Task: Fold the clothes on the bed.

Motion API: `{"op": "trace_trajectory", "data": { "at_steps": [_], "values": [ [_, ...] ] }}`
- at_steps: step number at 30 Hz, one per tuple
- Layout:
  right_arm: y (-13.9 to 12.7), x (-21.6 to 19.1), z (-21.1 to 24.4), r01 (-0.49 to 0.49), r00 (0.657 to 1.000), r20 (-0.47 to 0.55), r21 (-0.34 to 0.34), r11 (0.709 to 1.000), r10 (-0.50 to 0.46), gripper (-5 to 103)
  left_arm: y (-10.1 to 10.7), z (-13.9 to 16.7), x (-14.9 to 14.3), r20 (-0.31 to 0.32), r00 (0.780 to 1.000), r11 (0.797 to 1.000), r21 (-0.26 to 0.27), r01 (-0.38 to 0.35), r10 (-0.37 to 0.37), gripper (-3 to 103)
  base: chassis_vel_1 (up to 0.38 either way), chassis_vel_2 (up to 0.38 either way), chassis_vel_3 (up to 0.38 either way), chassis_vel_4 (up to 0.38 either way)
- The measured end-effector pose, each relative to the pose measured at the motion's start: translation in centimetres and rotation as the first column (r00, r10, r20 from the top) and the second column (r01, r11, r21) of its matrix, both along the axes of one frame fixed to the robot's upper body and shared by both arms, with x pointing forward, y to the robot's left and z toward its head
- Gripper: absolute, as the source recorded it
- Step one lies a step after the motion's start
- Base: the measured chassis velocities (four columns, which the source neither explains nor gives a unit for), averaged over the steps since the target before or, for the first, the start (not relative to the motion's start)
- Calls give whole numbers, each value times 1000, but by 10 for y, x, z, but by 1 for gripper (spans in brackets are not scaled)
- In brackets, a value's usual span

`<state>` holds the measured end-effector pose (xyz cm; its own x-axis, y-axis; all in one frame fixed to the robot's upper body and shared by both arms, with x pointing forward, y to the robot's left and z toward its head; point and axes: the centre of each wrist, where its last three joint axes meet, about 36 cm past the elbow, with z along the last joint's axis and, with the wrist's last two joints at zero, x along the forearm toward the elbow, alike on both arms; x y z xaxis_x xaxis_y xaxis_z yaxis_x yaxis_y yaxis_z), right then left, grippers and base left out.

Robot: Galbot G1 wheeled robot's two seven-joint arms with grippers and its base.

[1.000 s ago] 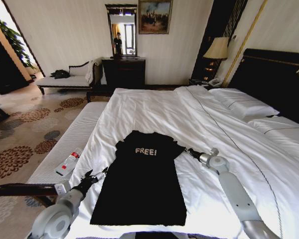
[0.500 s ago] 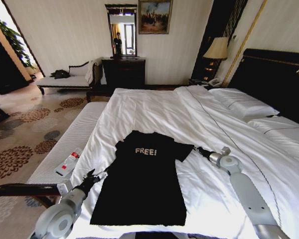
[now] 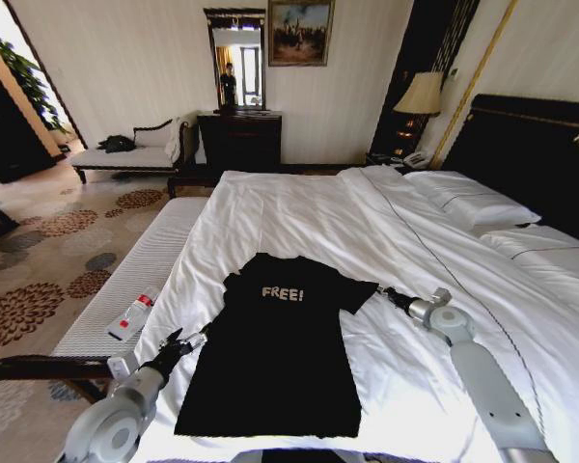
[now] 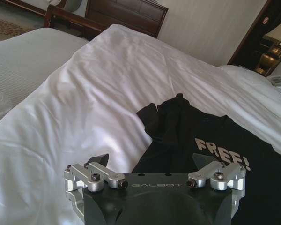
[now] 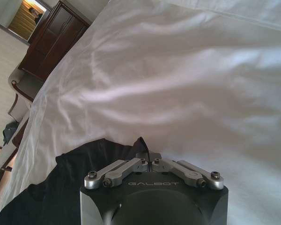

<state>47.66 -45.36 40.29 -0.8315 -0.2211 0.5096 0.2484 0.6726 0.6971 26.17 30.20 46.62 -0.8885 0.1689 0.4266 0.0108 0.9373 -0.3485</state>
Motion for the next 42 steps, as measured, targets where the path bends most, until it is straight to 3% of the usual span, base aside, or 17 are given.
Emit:
{"op": "trace_trajectory", "data": {
  "at_steps": [5, 9, 13, 19, 29, 42],
  "values": [
    [14, 3, 16, -37, 998, 41, -18, 999, 37, 0, 1, 0, -1, -3, 1000, 1000, 3, -2, 2, 100, 0, 0, 0, 0],
    [59, -3, 64, -160, 972, 163, -59, 985, 168, 0, 0, 1, -1, -3, 1000, 1000, 6, 7, -7, 100, 0, 0, 0, 0],
    [96, -6, 80, -258, 943, 192, -95, 962, 272, 0, -4, 4, 2, 6, 1000, 1000, 2, 15, -15, 100, 0, 0, 0, 0],
    [141, 5, 60, -364, 914, 130, -155, 919, 384, 0, -4, 5, 2, 5, 1000, 1000, 0, 14, -14, 100, 0, 0, 0, 0],
    [183, 23, 31, -441, 887, 58, -182, 879, 457, 0, 0, 6, 1, 6, 1000, 1000, -1, 1, -1, 100, 0, 0, 0, 0],
    [210, 40, -2, -445, 891, 5, -175, 878, 453, 0, 5, 6, 1, 4, 1000, 1000, -2, -12, 12, 100, 0, 0, 0, 0]
  ]
}}
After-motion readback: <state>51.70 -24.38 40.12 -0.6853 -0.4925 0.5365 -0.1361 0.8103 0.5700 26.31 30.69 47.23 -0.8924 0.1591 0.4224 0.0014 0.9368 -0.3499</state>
